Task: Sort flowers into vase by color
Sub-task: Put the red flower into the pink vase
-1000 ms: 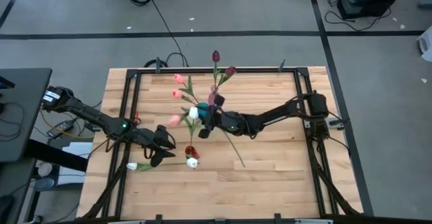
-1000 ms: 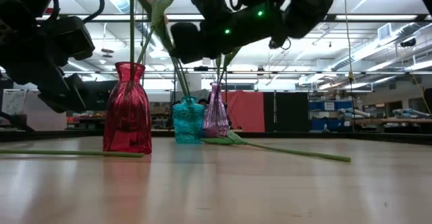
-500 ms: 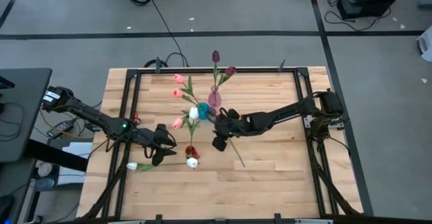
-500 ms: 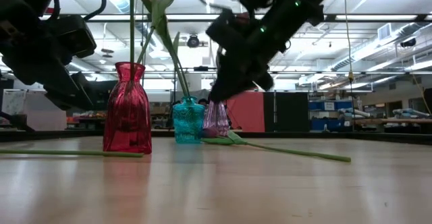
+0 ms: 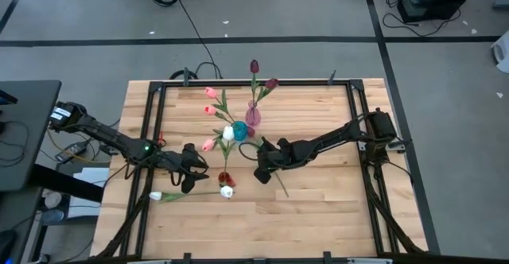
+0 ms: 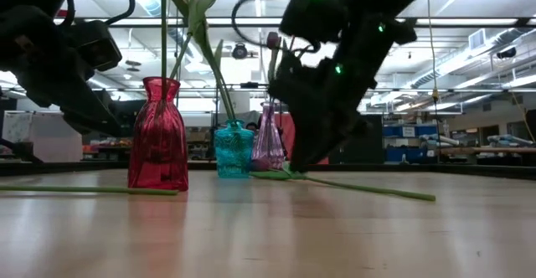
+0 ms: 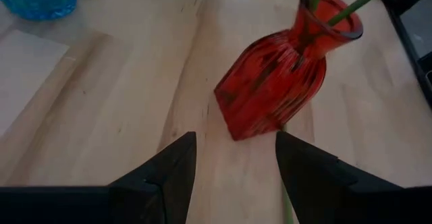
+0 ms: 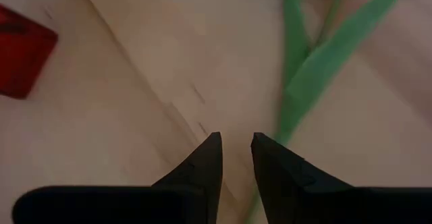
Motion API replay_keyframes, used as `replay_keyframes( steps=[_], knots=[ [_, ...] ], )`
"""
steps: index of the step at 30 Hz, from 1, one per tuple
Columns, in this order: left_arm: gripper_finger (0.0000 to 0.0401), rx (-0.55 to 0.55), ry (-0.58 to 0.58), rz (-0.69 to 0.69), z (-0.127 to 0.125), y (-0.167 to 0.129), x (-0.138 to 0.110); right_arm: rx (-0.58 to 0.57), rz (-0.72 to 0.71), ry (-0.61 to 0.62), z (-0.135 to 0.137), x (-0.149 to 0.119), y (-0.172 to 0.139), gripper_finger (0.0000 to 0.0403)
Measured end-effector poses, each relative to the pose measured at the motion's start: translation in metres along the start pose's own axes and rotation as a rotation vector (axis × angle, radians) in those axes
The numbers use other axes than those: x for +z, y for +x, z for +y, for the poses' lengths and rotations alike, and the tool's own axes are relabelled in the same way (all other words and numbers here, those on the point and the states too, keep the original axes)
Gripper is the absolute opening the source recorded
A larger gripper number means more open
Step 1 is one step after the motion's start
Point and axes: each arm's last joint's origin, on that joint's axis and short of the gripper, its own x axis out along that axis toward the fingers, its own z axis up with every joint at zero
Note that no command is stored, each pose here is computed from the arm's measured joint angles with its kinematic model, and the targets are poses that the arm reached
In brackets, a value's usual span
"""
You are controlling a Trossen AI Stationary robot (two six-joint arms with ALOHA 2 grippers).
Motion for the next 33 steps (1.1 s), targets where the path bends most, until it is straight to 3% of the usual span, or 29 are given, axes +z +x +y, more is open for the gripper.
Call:
replay_keyframes(
  steps=[7, 17, 33],
  knots=[
    [0.0209, 0.02, 0.015, 0.013, 0.001, 0.0, -0.002, -0.087, 0.01, -0.023, -0.004, -0.008, 0.014, 0.0092],
    [0.0209, 0.037, 0.003, 0.04, 0.003, 0.001, -0.004, -0.065, -0.026, -0.02, -0.001, -0.004, -0.002, 0.0064],
    [0.0209, 0.027, -0.004, 0.049, 0.003, 0.001, -0.005, -0.163, 0.034, -0.049, -0.016, -0.015, 0.008, 0.0049]
  ],
)
